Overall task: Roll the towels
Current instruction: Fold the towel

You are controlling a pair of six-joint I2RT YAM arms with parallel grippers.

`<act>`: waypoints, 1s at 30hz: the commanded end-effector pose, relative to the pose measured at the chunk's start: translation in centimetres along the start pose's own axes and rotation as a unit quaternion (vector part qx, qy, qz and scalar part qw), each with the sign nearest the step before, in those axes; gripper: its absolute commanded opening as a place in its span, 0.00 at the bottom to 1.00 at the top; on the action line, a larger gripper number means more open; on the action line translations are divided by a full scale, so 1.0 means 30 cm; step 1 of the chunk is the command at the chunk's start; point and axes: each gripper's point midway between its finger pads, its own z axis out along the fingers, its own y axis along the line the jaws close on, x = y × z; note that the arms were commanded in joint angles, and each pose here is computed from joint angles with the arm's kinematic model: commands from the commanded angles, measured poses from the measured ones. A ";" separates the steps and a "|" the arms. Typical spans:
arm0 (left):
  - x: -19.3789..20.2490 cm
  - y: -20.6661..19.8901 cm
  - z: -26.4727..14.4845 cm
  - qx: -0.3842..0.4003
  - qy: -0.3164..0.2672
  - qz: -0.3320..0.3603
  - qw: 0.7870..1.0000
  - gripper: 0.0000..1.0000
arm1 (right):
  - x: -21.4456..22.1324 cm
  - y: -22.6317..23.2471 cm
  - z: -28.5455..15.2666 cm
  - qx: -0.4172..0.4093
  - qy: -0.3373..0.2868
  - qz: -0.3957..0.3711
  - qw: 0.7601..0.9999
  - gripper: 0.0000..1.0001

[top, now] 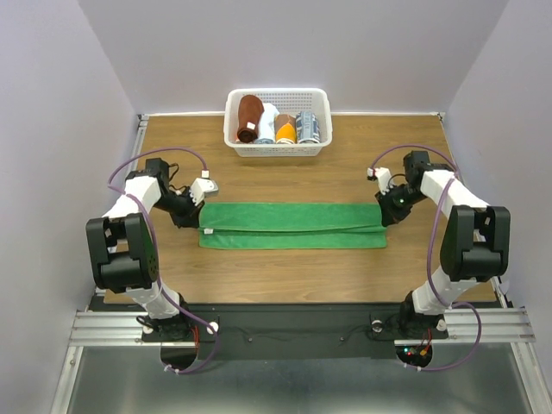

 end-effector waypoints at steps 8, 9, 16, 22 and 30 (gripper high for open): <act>-0.022 -0.087 -0.086 0.022 0.005 0.035 0.999 0.00 | 0.020 0.020 -0.075 0.020 0.002 -0.033 0.999 0.01; -0.010 -0.105 -0.080 0.033 0.008 0.033 0.999 0.00 | 0.033 0.027 -0.065 0.014 0.006 -0.032 0.999 0.01; 0.054 -0.129 -0.019 0.054 0.024 0.014 0.998 0.00 | 0.070 0.034 0.000 -0.017 0.027 -0.019 0.999 0.01; 0.087 -0.126 0.013 0.059 0.034 0.003 0.998 0.00 | 0.076 0.032 0.015 -0.023 0.031 -0.016 0.999 0.01; 0.041 -0.121 -0.024 0.062 0.023 0.003 0.998 0.00 | 0.062 0.030 0.003 -0.018 0.024 -0.013 0.999 0.01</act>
